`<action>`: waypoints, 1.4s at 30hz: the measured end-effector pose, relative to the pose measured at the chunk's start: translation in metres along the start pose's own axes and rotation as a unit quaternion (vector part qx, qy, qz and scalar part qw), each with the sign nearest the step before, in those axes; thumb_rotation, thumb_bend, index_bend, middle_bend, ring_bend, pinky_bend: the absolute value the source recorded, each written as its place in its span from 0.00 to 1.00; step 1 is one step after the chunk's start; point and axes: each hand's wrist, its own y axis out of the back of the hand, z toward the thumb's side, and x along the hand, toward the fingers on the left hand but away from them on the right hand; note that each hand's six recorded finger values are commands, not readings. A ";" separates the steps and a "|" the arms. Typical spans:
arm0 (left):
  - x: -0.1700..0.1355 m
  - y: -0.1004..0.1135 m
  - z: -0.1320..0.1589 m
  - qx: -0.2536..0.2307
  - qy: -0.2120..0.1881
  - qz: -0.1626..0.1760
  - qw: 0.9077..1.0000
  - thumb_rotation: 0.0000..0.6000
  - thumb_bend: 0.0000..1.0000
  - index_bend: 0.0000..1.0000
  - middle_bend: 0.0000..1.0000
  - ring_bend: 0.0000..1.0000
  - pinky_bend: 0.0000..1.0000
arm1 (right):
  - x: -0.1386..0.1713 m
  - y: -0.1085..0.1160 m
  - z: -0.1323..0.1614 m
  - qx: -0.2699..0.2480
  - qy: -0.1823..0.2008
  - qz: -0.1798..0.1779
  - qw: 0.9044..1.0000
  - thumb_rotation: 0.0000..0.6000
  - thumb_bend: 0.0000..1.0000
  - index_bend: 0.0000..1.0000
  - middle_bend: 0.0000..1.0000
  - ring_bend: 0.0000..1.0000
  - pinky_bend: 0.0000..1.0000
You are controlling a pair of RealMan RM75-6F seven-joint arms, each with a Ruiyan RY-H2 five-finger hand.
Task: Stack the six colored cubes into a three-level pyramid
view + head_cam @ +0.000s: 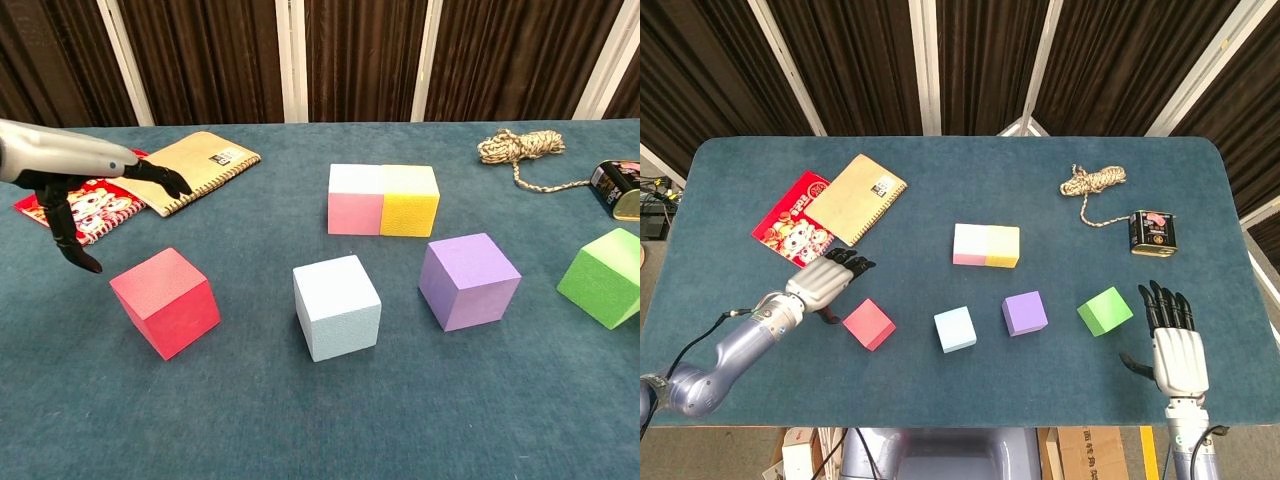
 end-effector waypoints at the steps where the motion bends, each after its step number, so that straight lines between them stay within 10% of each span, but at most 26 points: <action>1: 0.001 -0.001 0.003 -0.003 -0.006 0.002 1.000 1.00 0.11 0.07 0.07 0.00 0.00 | 0.000 0.000 0.000 -0.002 0.000 0.001 1.000 1.00 0.12 0.00 0.01 0.03 0.00; 42: 0.004 -0.029 0.040 -0.020 -0.068 -0.009 0.997 1.00 0.24 0.21 0.24 0.00 0.00 | -0.006 -0.005 -0.002 -0.039 -0.025 0.017 0.999 1.00 0.12 0.00 0.01 0.03 0.00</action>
